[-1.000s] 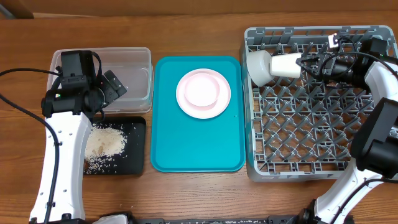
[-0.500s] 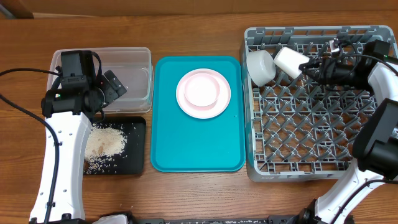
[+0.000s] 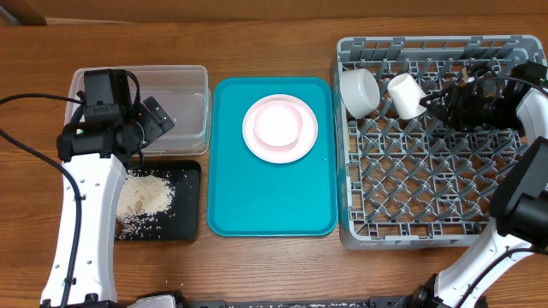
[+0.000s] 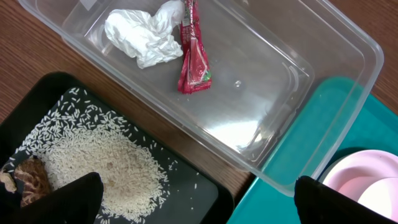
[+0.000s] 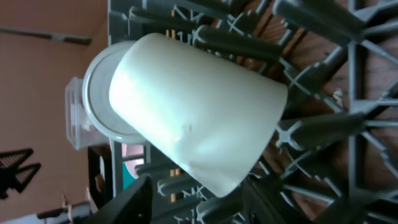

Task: Sort waste into correct bins and load items into the dishwasher
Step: 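Carry the white cup to the rack's back row and release it, then move the right gripper back to the pink plate on the teal tray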

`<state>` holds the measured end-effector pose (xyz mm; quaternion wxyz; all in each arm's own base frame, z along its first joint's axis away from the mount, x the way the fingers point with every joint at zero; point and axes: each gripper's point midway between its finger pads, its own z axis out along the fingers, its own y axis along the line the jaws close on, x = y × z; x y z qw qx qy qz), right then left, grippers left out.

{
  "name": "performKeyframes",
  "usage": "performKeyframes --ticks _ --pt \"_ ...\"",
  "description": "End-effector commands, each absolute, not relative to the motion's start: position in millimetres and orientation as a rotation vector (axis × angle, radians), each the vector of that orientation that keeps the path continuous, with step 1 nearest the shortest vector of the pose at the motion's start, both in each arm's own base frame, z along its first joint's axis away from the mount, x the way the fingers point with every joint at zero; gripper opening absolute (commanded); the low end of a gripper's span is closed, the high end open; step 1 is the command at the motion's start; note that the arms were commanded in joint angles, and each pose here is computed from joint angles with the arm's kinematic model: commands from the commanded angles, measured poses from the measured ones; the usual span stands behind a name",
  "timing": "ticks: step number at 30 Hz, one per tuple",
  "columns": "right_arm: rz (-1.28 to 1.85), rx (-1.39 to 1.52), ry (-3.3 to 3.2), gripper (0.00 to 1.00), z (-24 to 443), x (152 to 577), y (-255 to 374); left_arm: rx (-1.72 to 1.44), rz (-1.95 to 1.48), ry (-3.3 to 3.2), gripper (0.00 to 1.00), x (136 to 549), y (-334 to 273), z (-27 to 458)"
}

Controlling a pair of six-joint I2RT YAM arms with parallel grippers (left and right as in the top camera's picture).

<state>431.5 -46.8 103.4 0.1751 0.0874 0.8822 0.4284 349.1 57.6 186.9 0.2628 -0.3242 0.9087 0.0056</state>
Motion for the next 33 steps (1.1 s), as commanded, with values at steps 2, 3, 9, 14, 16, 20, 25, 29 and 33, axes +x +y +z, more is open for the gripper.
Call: performKeyframes --ticks 2,3,9,14,16,20,25,29,33 --pt "1.062 0.261 2.560 0.53 117.4 437.1 -63.4 -0.888 -0.001 2.432 1.00 351.9 57.5 194.1" --pt "1.021 0.275 2.575 0.53 120.6 437.3 -67.4 -0.888 -0.001 2.432 1.00 352.0 57.5 194.2" --pt "0.727 0.352 2.634 0.54 152.2 433.3 -87.0 -0.888 -0.001 2.432 1.00 351.9 57.5 194.1" --pt "0.623 0.254 2.624 0.49 181.4 432.5 -63.3 -0.888 -0.001 2.432 1.00 352.0 57.5 194.2" --pt "0.615 0.190 2.625 0.43 187.8 433.6 -45.0 -0.888 -0.001 2.432 1.00 352.0 57.5 194.2" --pt "0.587 -0.003 2.680 0.35 185.1 434.1 15.2 -0.888 -0.001 2.432 1.00 352.0 57.5 194.2" --pt "0.586 -0.232 2.712 0.35 182.0 425.2 85.5 -0.888 -0.001 2.432 1.00 351.9 57.5 194.1" --pt "0.548 -0.305 2.742 0.35 178.7 414.9 135.3 -0.888 -0.001 2.432 1.00 352.0 57.5 194.2" --pt "0.489 -0.378 2.741 0.35 176.7 404.2 179.7 -0.888 -0.001 2.432 1.00 352.0 57.5 194.2"
